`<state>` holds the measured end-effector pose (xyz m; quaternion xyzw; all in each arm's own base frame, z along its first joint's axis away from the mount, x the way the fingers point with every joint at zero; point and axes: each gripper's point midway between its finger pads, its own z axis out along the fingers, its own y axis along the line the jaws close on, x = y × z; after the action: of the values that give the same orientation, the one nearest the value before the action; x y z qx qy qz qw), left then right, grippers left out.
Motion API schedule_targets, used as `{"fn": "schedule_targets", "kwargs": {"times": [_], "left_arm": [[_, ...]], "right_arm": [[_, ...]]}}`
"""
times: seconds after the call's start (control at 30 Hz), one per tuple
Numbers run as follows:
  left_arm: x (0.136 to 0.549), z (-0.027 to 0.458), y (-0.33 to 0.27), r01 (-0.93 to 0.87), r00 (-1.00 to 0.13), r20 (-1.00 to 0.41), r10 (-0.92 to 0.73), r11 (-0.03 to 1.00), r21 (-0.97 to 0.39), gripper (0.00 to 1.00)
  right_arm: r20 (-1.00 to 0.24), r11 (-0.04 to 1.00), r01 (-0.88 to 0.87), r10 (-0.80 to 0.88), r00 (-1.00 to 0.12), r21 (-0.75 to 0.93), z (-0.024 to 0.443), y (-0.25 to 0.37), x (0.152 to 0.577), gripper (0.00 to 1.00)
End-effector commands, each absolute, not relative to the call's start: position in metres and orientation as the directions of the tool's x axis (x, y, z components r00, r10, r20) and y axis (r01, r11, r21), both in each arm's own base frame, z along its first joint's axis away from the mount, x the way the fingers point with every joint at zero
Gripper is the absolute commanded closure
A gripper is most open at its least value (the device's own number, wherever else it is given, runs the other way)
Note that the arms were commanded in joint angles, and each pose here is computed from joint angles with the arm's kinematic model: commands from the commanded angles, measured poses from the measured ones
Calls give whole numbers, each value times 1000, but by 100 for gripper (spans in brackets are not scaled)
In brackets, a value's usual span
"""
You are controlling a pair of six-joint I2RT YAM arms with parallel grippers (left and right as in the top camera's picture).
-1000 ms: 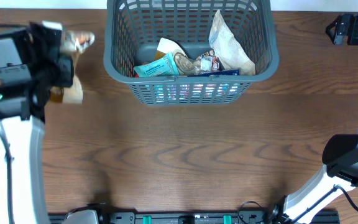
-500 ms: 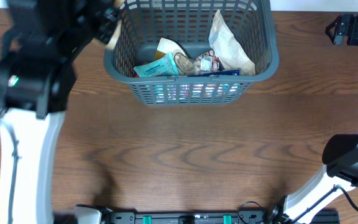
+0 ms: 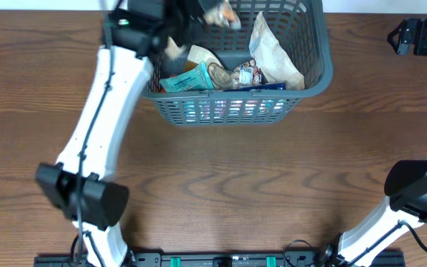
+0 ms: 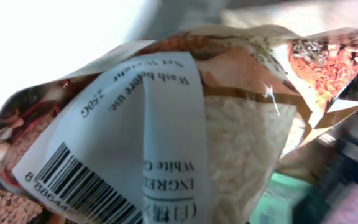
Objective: Pack container
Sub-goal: 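Lift the rice pouch and carry it into the basket with left gripper, then release the rice pouch in the basket and withdraw the left gripper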
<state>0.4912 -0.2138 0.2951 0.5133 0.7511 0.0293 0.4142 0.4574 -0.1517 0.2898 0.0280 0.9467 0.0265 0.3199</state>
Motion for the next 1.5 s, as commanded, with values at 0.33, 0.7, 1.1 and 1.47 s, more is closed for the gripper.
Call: {"fn": "schedule_targets", "kwargs": {"times": [0.33, 0.7, 1.1, 1.47], "left_arm": [[448, 269, -237, 842, 161, -346, 924, 54, 537, 94], [465, 203, -239, 901, 109, -308, 945, 37, 433, 94], [470, 209, -237, 887, 108, -304, 946, 46, 460, 1], [502, 368, -154, 492, -128, -387, 913, 397, 775, 1]], "right_arm": [[-595, 998, 13, 50, -802, 67, 285, -146, 460, 1], [-593, 998, 13, 51, -803, 67, 285, -145, 460, 1], [-592, 998, 13, 50, -804, 67, 284, -145, 459, 1], [-643, 999, 40, 39, -765, 14, 294, -158, 472, 1]]}}
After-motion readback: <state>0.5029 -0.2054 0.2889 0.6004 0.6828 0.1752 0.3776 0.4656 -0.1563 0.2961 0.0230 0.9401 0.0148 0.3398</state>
